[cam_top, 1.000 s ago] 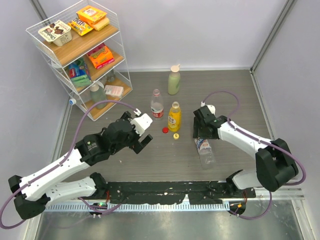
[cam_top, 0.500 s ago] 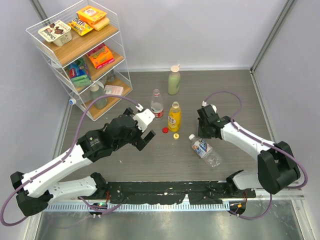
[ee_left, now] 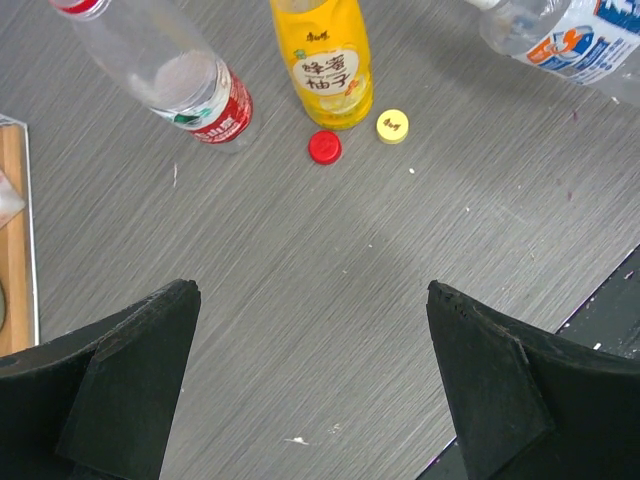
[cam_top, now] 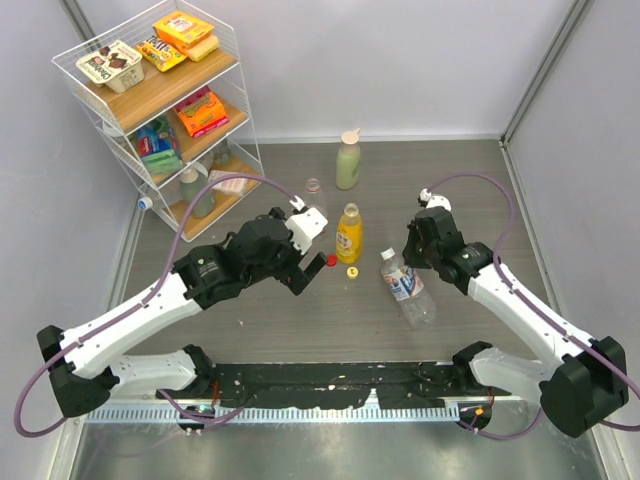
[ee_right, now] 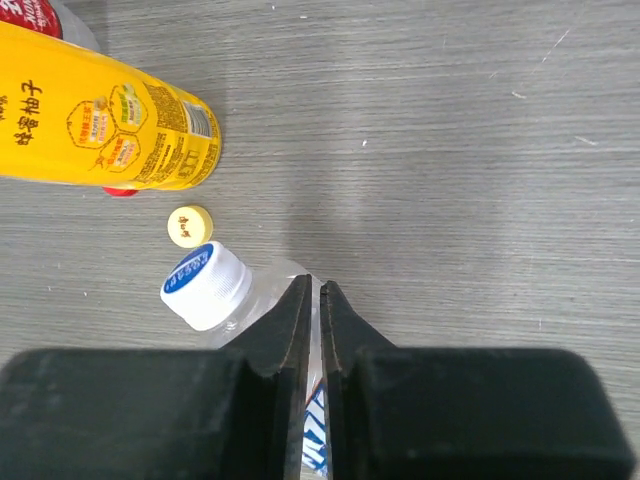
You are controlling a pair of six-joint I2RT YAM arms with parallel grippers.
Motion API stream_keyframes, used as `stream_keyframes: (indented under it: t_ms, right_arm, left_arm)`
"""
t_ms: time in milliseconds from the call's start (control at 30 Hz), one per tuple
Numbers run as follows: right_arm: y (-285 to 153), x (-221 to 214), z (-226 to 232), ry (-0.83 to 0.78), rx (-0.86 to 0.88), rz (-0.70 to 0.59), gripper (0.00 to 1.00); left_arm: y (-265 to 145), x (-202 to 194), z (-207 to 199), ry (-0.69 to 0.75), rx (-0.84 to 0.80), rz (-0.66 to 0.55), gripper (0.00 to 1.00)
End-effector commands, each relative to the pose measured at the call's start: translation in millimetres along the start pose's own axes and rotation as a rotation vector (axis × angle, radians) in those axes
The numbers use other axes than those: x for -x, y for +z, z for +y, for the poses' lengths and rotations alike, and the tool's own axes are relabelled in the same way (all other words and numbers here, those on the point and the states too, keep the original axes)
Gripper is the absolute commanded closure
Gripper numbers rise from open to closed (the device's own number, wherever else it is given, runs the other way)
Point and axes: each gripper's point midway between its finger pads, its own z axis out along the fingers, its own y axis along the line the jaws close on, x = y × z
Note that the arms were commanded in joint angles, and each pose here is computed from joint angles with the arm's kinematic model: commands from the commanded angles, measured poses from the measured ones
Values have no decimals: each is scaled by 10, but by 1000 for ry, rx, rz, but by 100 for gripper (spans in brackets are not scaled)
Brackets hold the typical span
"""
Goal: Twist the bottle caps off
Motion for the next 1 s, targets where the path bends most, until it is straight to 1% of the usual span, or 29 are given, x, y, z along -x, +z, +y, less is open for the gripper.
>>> stream_keyframes:
  t_ms: [0,33,167,233,267,300,333,367,400,467,567,667,800,833,933,967]
  right_arm:
    - [-63,139,-13,-15,-10,-43,83]
    - [-38,115,-57,-13,-31,-36,77]
    - [21,72,-150,-6,-92,-17,76]
    - [28,64,-125,-13,-82,-4,66]
    - [20,73,-101,-13,-69,-6,57]
    - [7,64,-36,-27,-27,0,50]
    - [2,7,57,-32,31,24,37]
    - [5,0,112,-53,68,24,29]
    - [-2,-98,213,-69,138,62,20]
    - [-7,-214,380,-88,243,117,17]
    - [54,-416,482,-116,294,210,16]
    - [57,-594,626,-169,332,268,16]
    - [122,-769,661,-231,270,311,16]
    - [146,-749,643,-239,240,300,17]
    - [184,-908,634,-285,183,344,18]
    - [226,-897,565,-299,128,334,19]
  left_arm:
    - [13,330,-79,-35,-41,-82,0]
    - [22,338,-82,-33,-43,-82,0]
    - [69,340,-107,-28,-52,-72,0]
    - [86,322,-111,-25,-52,-63,0]
    - [87,318,-103,-24,-50,-61,0]
    - [92,310,-110,-22,-51,-59,0]
    - [86,313,-108,-23,-51,-62,0]
    - [89,301,-109,-21,-51,-61,0]
    - [106,279,-112,-22,-49,-58,0]
    - [108,265,-110,-23,-48,-61,0]
    - [129,233,-116,-21,-48,-53,0]
    - [132,200,-109,-19,-44,-46,0]
    - [141,157,-93,-15,-33,-36,0]
    - [147,144,-94,-13,-33,-32,0]
    - [157,128,-85,-15,-28,-27,0]
    - [161,125,-88,-13,-28,-25,0]
